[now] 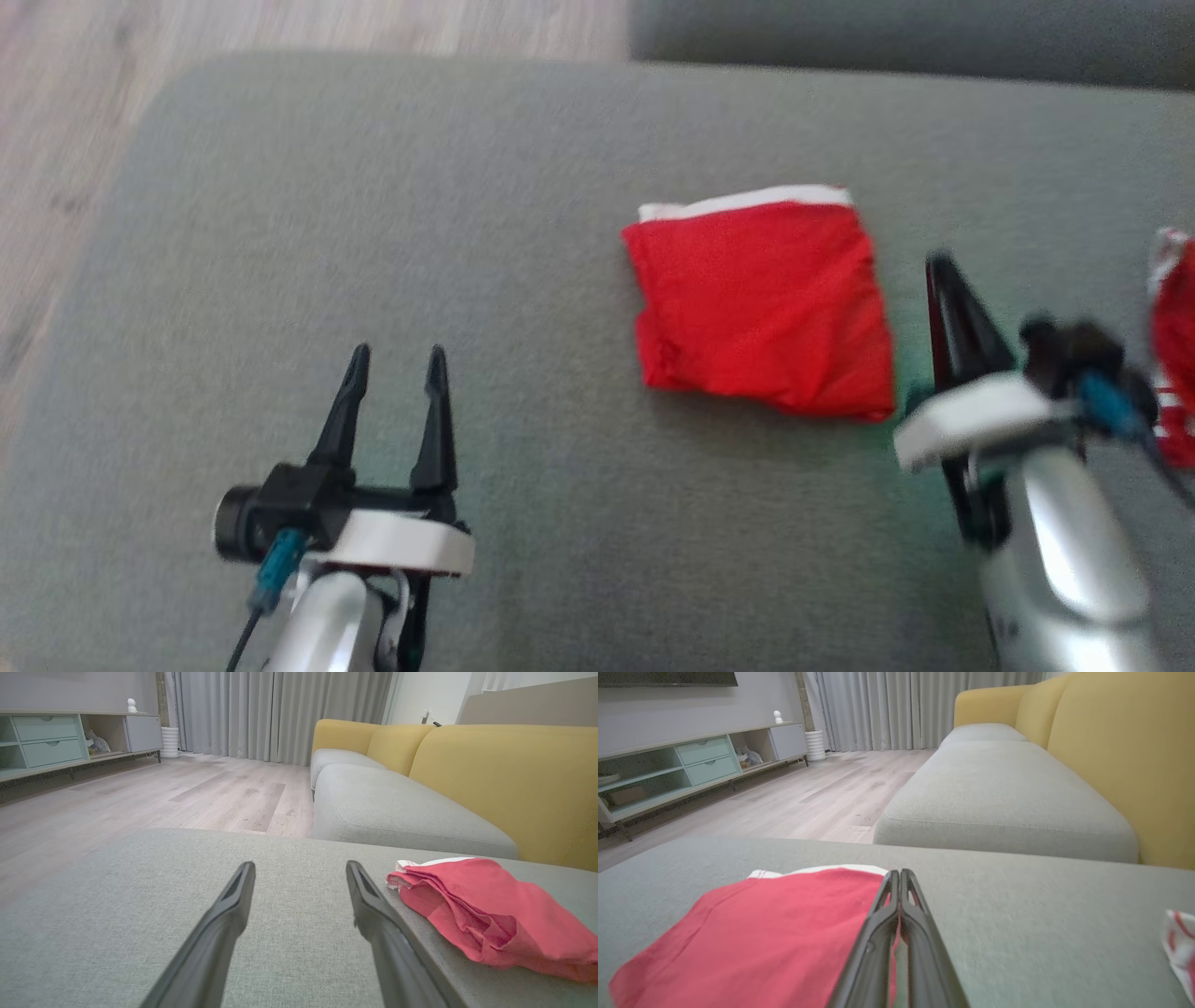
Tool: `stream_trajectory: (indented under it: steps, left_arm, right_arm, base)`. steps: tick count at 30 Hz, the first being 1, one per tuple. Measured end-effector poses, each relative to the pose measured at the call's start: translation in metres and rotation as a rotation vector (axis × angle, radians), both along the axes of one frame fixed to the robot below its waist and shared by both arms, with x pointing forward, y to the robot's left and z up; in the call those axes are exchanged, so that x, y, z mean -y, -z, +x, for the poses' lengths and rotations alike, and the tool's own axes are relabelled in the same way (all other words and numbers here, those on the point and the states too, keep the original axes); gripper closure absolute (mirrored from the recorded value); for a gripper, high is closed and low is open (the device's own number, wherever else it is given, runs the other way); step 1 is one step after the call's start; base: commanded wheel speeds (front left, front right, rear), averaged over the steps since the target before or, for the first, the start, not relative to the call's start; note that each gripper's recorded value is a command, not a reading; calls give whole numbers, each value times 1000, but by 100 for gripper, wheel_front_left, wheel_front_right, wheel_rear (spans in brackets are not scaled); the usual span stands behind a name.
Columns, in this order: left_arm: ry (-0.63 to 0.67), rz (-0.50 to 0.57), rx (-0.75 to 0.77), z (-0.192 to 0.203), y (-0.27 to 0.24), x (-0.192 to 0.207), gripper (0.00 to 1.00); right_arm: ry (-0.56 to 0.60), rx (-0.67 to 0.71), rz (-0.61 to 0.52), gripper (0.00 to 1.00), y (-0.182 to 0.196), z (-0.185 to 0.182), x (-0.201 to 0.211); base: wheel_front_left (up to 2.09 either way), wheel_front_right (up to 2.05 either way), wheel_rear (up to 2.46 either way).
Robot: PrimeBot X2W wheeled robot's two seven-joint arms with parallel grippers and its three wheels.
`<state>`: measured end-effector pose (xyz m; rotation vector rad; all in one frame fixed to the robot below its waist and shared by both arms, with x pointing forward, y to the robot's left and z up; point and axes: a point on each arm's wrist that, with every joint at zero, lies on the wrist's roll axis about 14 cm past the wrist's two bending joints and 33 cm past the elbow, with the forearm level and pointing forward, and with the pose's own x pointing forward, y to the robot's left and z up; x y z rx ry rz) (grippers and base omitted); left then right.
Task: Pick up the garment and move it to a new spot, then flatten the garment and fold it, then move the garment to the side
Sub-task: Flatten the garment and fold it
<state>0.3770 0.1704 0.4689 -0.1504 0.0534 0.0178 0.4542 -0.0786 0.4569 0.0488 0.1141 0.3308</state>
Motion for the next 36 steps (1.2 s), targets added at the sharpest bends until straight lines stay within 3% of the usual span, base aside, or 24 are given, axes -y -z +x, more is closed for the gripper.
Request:
stream_trajectory:
  steps: [5,11,16,28,36]
  left_arm:
    - [-21,8,-42,10,14,-9,0]
    - [-64,23,-76,8,23,-25,0]
    - [-82,27,-86,5,25,-31,0]
    - [-78,24,-53,3,13,-29,0]
    - [-71,23,-41,0,9,-26,0]
  right_arm:
    - [-92,-27,-36,100,10,54,-42]
    - [-118,-162,-29,100,52,75,-65]
    - [-158,-232,-80,100,83,69,-75]
    - [-343,-75,-25,100,31,49,-129]
    - [-444,-226,-120,100,77,1,-137]
  base:
    - [0,0,0]
    - [0,0,0]
    - [0,0,0]
    - [0,0,0]
    - [0,0,0]
